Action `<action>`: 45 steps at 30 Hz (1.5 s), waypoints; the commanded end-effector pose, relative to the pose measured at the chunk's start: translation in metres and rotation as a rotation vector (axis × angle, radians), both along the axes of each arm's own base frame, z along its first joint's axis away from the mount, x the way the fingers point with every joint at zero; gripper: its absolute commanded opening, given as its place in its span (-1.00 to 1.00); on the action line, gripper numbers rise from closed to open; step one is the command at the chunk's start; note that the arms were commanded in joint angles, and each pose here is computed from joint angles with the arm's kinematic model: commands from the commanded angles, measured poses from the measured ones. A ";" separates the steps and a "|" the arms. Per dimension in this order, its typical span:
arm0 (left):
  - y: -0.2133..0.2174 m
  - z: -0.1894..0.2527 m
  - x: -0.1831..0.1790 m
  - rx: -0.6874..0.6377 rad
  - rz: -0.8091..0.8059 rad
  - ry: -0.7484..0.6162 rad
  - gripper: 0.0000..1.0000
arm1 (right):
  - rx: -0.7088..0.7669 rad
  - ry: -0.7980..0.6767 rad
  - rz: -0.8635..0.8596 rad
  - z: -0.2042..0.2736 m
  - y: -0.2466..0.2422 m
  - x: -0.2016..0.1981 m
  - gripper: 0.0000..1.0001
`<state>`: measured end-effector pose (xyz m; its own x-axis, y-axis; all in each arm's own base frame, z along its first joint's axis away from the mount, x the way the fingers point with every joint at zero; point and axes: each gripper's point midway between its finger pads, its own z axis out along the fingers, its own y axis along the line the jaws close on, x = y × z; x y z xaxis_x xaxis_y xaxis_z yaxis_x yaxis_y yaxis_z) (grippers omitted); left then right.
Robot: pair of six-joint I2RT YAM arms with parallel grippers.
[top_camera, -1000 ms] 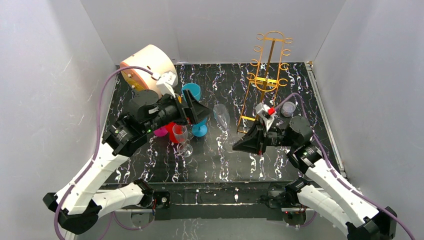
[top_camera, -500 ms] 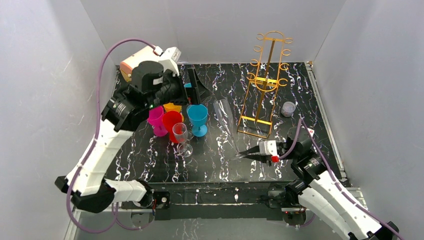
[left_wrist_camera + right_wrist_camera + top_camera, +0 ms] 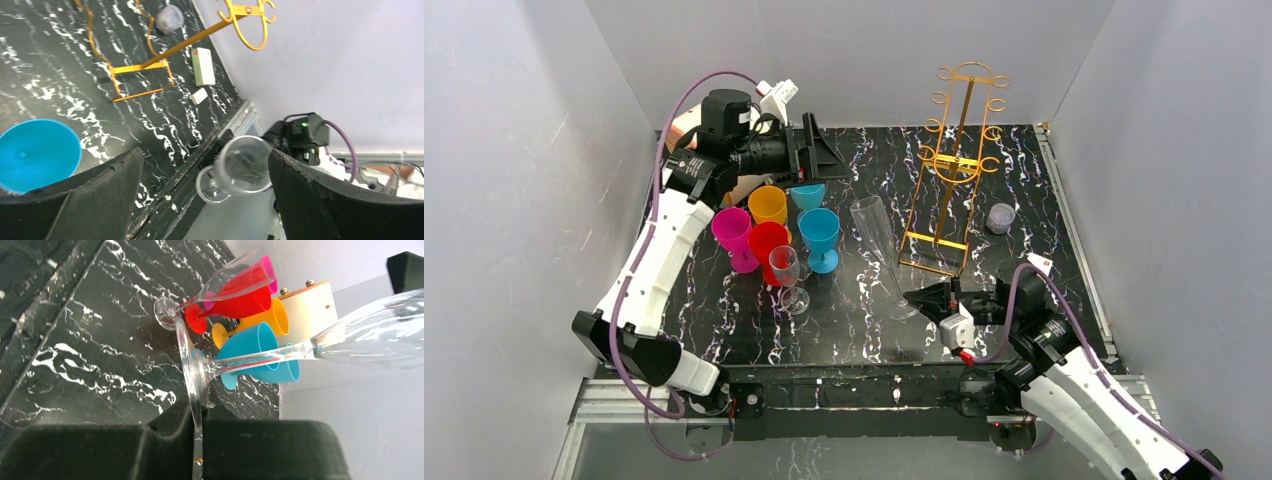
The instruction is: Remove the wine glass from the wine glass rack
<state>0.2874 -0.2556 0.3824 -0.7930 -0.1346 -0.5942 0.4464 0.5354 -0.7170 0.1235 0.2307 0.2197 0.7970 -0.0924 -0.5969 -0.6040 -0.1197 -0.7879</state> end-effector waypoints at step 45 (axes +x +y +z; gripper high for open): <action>-0.027 -0.065 -0.096 0.208 -0.451 0.054 -0.64 | -0.138 -0.389 -0.044 0.022 0.001 0.042 -0.97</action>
